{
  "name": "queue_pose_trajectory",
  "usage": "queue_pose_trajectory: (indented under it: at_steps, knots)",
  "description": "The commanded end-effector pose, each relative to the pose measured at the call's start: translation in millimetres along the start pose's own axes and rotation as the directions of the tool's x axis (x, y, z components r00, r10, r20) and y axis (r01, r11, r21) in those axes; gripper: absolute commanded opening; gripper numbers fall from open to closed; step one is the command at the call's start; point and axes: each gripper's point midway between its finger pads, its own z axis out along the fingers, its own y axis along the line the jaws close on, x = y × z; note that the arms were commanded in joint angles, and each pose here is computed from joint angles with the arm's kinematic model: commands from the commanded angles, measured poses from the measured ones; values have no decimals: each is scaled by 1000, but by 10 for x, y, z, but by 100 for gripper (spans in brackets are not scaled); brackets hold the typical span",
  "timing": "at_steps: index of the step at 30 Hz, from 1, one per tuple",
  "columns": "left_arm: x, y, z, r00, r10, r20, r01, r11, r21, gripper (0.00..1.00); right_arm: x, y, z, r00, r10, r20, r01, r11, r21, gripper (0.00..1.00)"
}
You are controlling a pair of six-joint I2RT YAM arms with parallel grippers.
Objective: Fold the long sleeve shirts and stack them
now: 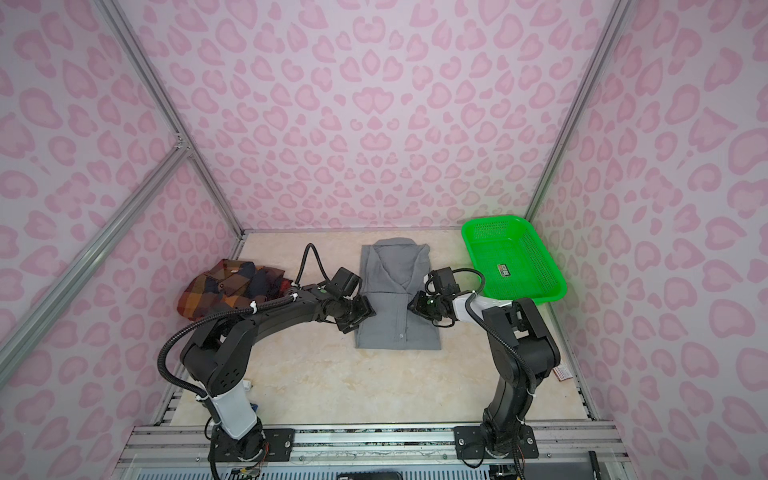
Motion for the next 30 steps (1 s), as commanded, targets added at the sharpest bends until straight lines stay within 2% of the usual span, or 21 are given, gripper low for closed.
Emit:
queue_pose_trajectory:
  at_steps: [1, 10, 15, 17, 22, 25, 30]
  knots:
    - [68, 213, 125, 999, -33, -9, 33, 999, -32, 70, 169, -20, 42, 999, -17, -32, 17, 1000, 24, 33]
    - [474, 886, -12, 999, -49, -10, 47, 991, -126, 70, 856, 19, 96, 990, -54, -129, 58, 998, 24, 33]
    - [821, 1216, -86, 997, -68, -38, 61, 985, -158, 70, 1150, 80, -56, 983, -88, -162, 96, 994, 43, 33]
    - [855, 1272, -171, 997, -71, -24, 66, 987, -148, 70, 1180, 135, -177, 983, -107, -147, 114, 993, 39, 37]
    - [650, 1163, -519, 994, 27, 102, -15, 993, -114, 73, 975, 343, -606, 983, -175, -45, 177, 983, 47, 51]
    - [595, 1054, -610, 987, 86, 135, -76, 994, -75, 74, 897, 399, -862, 975, -220, -29, 222, 972, 81, 59]
    - [681, 979, -589, 987, 120, 110, -122, 992, 12, 76, 954, 45, -1143, 990, -140, 17, 134, 973, 189, 67]
